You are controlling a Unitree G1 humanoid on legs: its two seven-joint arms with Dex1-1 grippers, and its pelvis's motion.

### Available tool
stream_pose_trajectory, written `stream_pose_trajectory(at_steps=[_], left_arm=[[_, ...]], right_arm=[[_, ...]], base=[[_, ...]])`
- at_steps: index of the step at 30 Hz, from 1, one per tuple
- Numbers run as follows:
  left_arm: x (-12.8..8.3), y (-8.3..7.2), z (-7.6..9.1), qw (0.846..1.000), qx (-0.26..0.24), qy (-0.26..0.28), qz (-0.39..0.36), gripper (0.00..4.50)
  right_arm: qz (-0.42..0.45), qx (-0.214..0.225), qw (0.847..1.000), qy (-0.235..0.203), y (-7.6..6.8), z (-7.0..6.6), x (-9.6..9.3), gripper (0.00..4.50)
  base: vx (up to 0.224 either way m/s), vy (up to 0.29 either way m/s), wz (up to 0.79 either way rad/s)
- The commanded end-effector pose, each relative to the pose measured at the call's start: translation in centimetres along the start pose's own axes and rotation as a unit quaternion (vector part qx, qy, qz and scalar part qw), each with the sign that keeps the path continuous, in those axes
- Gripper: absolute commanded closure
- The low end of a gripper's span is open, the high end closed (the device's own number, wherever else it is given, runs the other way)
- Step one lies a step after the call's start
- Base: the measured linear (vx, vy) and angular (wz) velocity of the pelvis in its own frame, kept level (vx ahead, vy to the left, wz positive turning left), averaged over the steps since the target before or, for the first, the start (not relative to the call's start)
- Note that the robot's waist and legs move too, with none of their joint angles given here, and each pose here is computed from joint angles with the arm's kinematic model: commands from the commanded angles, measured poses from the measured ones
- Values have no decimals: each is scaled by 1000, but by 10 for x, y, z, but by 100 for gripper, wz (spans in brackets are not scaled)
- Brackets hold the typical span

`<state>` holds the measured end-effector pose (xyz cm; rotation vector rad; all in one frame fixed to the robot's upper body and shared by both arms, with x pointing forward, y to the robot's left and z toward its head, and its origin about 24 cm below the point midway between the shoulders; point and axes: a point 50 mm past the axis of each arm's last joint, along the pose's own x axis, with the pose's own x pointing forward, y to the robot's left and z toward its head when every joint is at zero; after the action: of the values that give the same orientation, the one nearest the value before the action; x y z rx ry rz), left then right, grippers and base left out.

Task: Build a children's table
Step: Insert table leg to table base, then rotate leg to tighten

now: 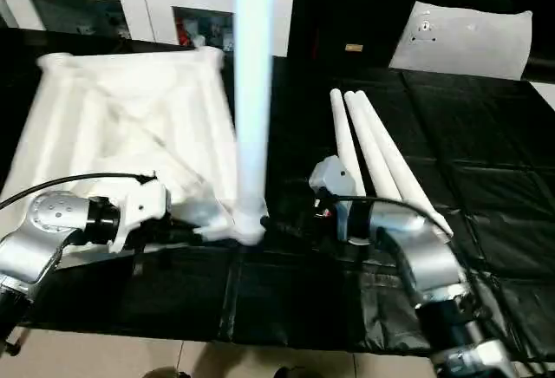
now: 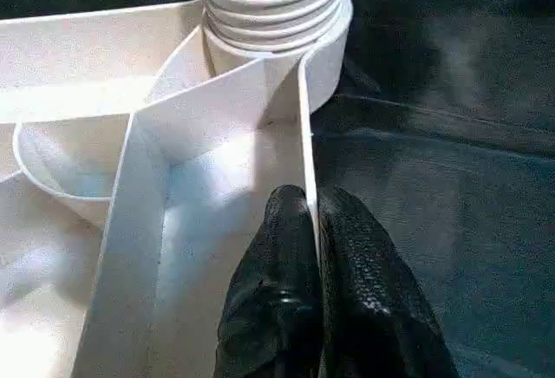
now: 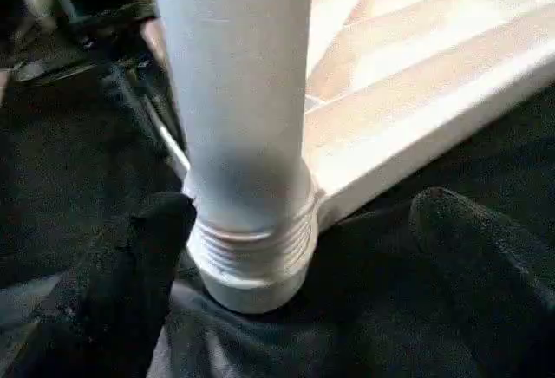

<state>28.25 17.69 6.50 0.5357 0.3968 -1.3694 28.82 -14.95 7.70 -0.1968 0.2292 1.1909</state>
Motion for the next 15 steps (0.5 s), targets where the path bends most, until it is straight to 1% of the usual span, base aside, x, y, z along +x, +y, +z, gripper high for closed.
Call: stream_pose_trajectory(at_steps=[1,3,6,9,10,13,14,15], left_arm=[[11,-7,7,998,24,-7,-59,450],[12,-8,8,997,31,-5,-70,450],[14,-9,10,996,37,-4,-85,450],[14,-9,10,996,37,-3,-85,450],[14,-9,9,995,41,-1,-87,450],[14,-9,9,995,43,1,-90,450],[14,-9,9,995,43,1,-90,450],[15,-9,9,995,44,2,-91,450]], right_arm=[[26,-5,1000,13,0,-1,0,4],[37,-8,999,16,1,-1,1,4],[76,-7,997,23,4,-3,8,4],[83,-6,996,24,4,-4,9,4],[100,-3,995,23,6,-5,14,4],[113,2,993,24,7,-6,20,4],[113,2,993,24,7,-6,21,20],[118,4,993,25,7,-7,23,20]], base=[[0,0,0],[0,0,0],[0,0,0],[0,0,0],[0,0,0],[0,0,0],[0,0,0],[0,0,0]])
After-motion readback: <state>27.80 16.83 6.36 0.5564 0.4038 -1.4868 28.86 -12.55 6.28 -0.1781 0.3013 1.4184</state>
